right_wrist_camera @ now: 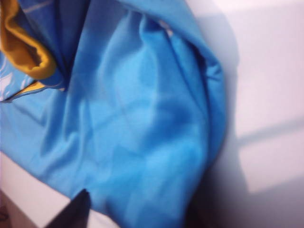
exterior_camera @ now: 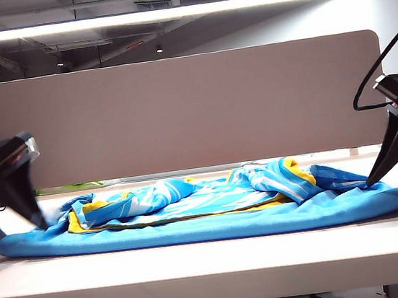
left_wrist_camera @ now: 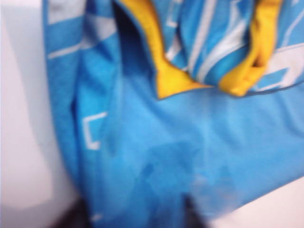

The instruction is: Fold the bottom side of the soccer jersey horizontally towards the center, about one-third of the way, then fold the sleeve back towards the center, creating a straight line along the edge of the the soccer jersey, and finally fold the bottom of the soccer jersey up towards the top, creating a neat rectangle.

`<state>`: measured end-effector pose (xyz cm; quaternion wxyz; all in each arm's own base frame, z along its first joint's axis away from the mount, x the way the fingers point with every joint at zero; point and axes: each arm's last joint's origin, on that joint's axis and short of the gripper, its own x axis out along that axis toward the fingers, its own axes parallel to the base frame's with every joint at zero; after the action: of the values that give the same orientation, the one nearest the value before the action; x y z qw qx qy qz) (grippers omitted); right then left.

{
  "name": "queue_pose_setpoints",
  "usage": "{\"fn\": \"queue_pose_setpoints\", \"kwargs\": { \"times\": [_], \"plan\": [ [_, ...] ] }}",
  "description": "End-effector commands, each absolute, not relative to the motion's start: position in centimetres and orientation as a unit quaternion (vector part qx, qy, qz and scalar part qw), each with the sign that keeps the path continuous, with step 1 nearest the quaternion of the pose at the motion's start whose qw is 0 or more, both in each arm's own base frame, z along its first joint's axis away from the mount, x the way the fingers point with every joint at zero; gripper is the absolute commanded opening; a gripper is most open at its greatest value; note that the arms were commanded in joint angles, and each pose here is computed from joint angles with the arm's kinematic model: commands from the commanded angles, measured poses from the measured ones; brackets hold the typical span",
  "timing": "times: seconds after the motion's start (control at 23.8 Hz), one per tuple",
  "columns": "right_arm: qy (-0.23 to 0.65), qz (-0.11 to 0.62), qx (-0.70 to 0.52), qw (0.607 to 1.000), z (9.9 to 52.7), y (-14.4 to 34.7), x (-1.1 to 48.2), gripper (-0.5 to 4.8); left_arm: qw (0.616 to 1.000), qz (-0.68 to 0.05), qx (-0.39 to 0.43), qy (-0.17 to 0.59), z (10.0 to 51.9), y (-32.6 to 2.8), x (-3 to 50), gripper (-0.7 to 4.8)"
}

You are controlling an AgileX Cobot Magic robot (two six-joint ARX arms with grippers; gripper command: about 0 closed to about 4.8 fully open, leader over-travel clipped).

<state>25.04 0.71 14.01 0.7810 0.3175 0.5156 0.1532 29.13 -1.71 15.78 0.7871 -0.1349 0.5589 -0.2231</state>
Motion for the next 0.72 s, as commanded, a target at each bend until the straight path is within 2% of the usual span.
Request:
{"fn": "queue_pose_setpoints", "kwargs": {
  "times": [0.04, 0.08, 0.17, 0.5, 0.72],
  "plan": [
    [0.528, 0.114, 0.298, 0.787, 13.4, 0.5, 24.8, 0.78, 0.774, -0.226, -0.129, 0.578, 14.9, -1.8, 28.6, 0.67],
    [0.523, 0.116, 0.294, 0.791, 13.4, 0.5, 24.9, 0.28, 0.777, -0.233, -0.132, 0.569, 14.9, -1.8, 28.7, 0.42],
    [0.513, 0.118, 0.292, 0.799, 13.6, 0.5, 25.1, -0.05, 0.783, -0.247, -0.140, 0.553, 14.7, -1.9, 28.8, 0.05],
    [0.512, 0.140, 0.269, 0.804, 16.0, 0.6, 23.3, -0.05, 0.771, -0.255, -0.137, 0.567, 16.7, -1.8, 26.4, -0.06],
    [0.489, 0.149, 0.261, 0.819, 19.3, 0.7, 20.8, -0.05, 0.791, -0.229, -0.114, 0.555, 20.4, -1.7, 22.8, -0.06]
  ]
}}
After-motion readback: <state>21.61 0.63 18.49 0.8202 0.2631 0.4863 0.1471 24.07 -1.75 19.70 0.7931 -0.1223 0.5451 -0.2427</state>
